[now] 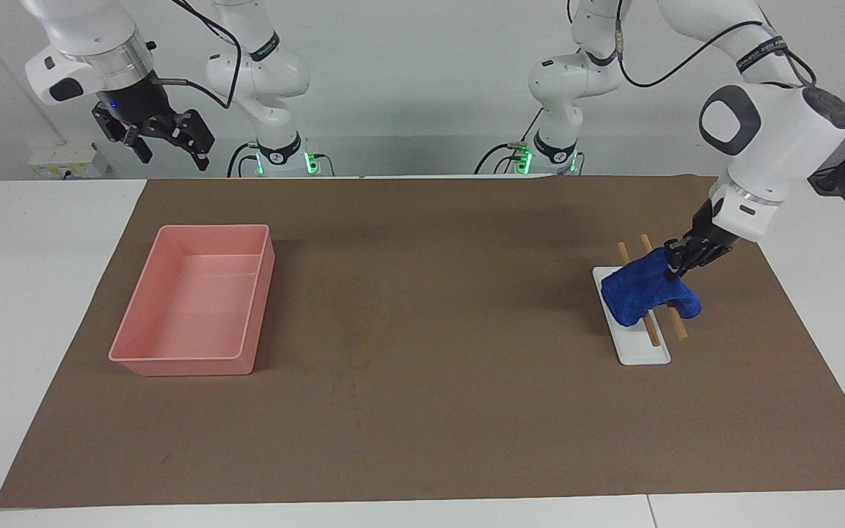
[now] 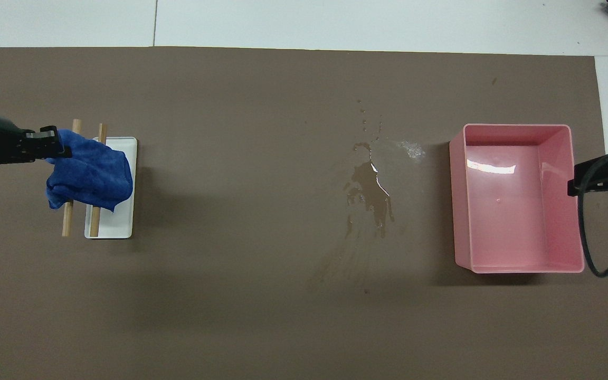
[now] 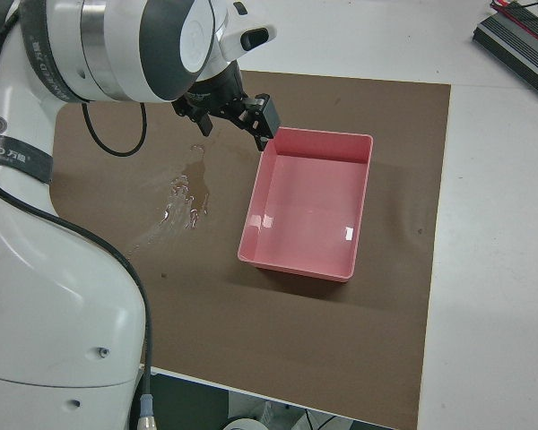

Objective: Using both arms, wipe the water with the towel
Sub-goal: 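Lift the blue towel off the tray with the left gripper, then carry the towel with the left gripper while the right gripper approaches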

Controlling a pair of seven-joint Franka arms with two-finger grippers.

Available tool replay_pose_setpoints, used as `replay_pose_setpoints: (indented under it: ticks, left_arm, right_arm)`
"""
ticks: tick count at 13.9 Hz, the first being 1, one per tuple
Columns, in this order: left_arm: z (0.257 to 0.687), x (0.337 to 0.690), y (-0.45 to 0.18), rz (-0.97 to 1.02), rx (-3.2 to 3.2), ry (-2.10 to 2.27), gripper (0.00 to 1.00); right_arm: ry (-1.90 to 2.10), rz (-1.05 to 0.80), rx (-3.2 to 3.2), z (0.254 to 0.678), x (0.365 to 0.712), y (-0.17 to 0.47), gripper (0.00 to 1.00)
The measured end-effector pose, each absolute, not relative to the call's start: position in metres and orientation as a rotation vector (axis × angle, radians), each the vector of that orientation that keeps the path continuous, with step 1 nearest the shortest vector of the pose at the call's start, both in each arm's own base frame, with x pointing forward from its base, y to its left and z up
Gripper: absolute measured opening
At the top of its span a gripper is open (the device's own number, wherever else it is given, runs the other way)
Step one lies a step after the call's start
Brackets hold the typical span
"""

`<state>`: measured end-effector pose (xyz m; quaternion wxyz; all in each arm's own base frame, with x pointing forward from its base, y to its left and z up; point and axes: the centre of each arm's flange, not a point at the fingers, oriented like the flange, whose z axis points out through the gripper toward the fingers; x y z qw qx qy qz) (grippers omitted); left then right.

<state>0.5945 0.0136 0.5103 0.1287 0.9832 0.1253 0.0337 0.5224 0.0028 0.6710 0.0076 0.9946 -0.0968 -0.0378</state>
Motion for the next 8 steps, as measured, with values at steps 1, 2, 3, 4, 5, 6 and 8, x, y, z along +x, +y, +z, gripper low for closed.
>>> replay_pose_setpoints:
  ticks: [1, 2, 3, 4, 5, 6, 8]
  left_arm:
    - [0.520, 0.592, 0.010, 0.068, 2.784, 0.484, 0.08]
    - [0.529, 0.588, 0.006, 0.036, 2.703, 0.605, 0.08]
    - [0.539, 0.584, -0.001, -0.002, 2.614, 0.727, 0.08]
    - [0.549, 0.580, -0.009, -0.049, 2.524, 0.850, 0.08]
    - [0.559, 0.575, -0.019, -0.100, 2.436, 0.972, 0.08]
    - [0.569, 0.571, -0.031, -0.155, 2.349, 1.086, 0.08]
    - [0.582, 0.564, -0.063, -0.256, 2.212, 1.256, 0.08]
  right_arm:
    - [-0.303, -0.118, 3.110, 0.671, 0.522, 0.003, 1.00]
    - [-0.303, -0.118, 3.110, 0.671, 0.522, 0.003, 1.00]
    - [-0.302, -0.118, 3.110, 0.671, 0.522, 0.003, 1.00]
    - [-0.301, -0.118, 3.110, 0.671, 0.522, 0.003, 1.00]
    - [-0.298, -0.119, 3.112, 0.671, 0.522, 0.004, 1.00]
    - [-0.292, -0.120, 3.119, 0.671, 0.522, 0.007, 1.00]
    - [-0.273, -0.130, 3.171, 0.671, 0.522, 0.016, 1.00]
